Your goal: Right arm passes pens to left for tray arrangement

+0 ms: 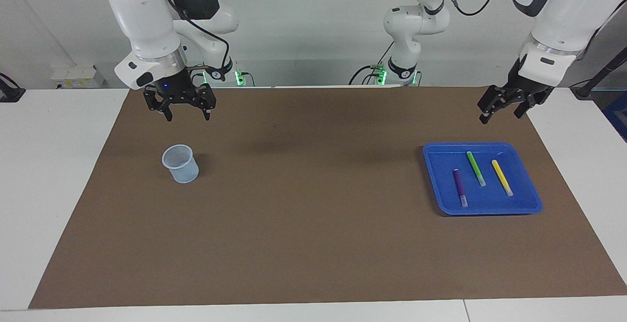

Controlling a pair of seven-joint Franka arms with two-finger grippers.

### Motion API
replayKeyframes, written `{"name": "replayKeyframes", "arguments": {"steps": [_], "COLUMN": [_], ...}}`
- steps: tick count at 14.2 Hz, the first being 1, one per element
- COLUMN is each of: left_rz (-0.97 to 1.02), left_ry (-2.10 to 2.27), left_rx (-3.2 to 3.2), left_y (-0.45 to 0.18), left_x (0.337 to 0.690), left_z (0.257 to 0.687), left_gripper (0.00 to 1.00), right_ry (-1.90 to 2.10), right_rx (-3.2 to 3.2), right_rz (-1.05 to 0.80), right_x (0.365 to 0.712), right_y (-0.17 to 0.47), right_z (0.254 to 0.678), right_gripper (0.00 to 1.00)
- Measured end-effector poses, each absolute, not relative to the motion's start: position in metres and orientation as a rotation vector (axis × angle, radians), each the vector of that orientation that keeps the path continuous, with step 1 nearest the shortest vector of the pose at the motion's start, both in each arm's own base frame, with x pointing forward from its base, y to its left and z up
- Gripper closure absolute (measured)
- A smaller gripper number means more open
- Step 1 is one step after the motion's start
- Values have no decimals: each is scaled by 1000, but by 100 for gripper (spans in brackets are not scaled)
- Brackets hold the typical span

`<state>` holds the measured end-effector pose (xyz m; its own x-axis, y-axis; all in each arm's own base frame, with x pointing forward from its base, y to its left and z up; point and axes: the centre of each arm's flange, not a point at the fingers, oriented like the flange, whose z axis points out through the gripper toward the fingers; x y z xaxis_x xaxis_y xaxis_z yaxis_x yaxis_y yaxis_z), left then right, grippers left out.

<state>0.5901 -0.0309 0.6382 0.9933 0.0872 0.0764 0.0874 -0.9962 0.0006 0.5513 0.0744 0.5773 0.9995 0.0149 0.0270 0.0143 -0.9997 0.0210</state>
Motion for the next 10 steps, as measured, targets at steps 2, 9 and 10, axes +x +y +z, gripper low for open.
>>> {"name": "replayKeyframes", "arguments": {"steps": [2,9,10], "left_rz": [-102,-13,-16], "left_ry": [-137,-110,-101], "left_rx": [-3131,-3130,-3130], "left_y": [-31,-39,-42], "left_x": [581,556,555], "left_z": [646,662,662], "left_gripper": [0,0,0], "right_ry": [23,23,23], "right_rx": [3120,3120,3120], "right_rz": [42,42,41], "right_x": [551,551,551], "right_y": [74,74,74], "right_z": [577,577,577], "right_gripper": [0,0,0]}}
